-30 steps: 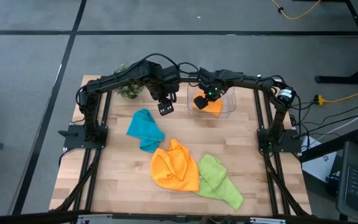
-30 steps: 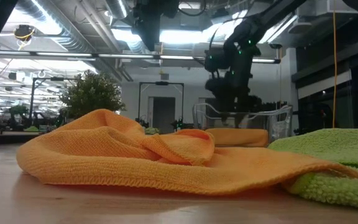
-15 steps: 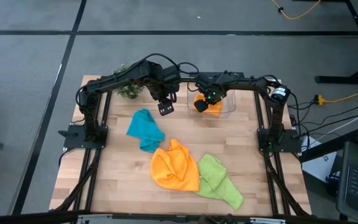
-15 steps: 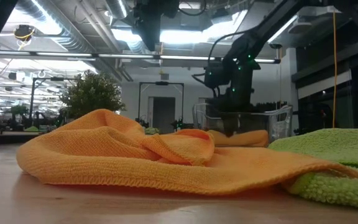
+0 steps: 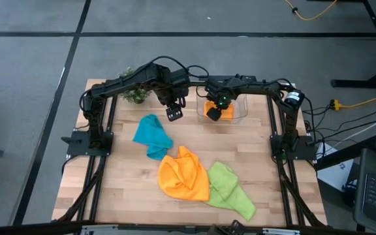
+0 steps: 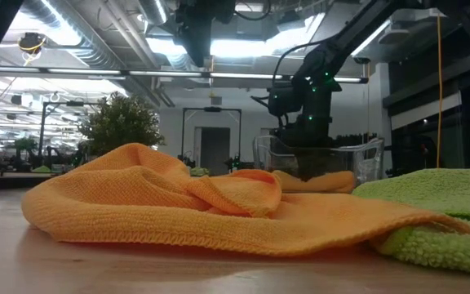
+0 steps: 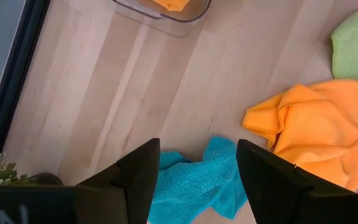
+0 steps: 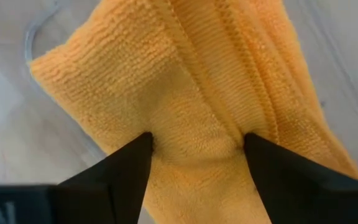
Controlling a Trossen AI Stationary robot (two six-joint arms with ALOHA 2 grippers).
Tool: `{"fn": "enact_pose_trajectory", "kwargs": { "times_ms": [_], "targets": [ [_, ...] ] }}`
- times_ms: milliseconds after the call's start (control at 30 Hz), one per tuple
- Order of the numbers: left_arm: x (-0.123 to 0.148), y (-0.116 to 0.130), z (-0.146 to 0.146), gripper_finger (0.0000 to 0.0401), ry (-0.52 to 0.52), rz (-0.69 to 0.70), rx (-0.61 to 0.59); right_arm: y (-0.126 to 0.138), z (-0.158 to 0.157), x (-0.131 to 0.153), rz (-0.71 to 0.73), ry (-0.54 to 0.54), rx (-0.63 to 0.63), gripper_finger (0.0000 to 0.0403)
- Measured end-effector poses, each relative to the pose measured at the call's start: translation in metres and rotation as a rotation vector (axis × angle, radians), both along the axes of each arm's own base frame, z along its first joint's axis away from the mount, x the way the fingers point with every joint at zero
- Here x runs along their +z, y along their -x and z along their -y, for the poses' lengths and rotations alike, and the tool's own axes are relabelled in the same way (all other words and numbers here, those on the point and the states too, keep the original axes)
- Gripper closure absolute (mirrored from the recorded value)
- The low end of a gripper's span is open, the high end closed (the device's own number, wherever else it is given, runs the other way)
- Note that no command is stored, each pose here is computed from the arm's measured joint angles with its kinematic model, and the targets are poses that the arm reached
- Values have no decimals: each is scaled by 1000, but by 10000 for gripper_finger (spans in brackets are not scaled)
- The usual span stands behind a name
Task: Fold microfiber towels
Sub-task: Adjust the orange microfiber cloth in the bin
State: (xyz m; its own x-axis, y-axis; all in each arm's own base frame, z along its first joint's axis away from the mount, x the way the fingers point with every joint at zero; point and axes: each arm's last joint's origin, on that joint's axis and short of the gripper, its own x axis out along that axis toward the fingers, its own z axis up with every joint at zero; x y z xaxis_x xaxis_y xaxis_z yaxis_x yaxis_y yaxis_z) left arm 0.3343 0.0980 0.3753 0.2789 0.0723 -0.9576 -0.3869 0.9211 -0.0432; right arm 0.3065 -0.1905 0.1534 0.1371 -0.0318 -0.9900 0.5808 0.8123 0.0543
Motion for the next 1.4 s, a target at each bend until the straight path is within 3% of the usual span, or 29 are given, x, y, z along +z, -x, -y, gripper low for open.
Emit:
{"fn": "enact_pose_trajectory", "kwargs": {
  "times_ms": [133,300,533,633,733,967,1400],
  "targets": [
    [0,0,0,193,-1,1,0,0,0,0,-2,10,72,144],
    [0,-1,0,193,-3,8,0,1,-1,4,-8,6,64,144],
    [1,-1,0,193,-6,16,1,-1,1,52,-32,5,19,144],
    [1,-2,-1,193,-7,19,1,1,1,59,-63,-3,44,144],
    [1,-2,-1,193,-8,23,1,4,0,56,-88,-23,6,144],
    [1,-4,-1,193,-13,41,1,18,6,40,-75,-176,-318,144],
    [2,-5,-1,193,-15,50,0,31,-2,-1,-67,-208,-393,144]
  ]
}}
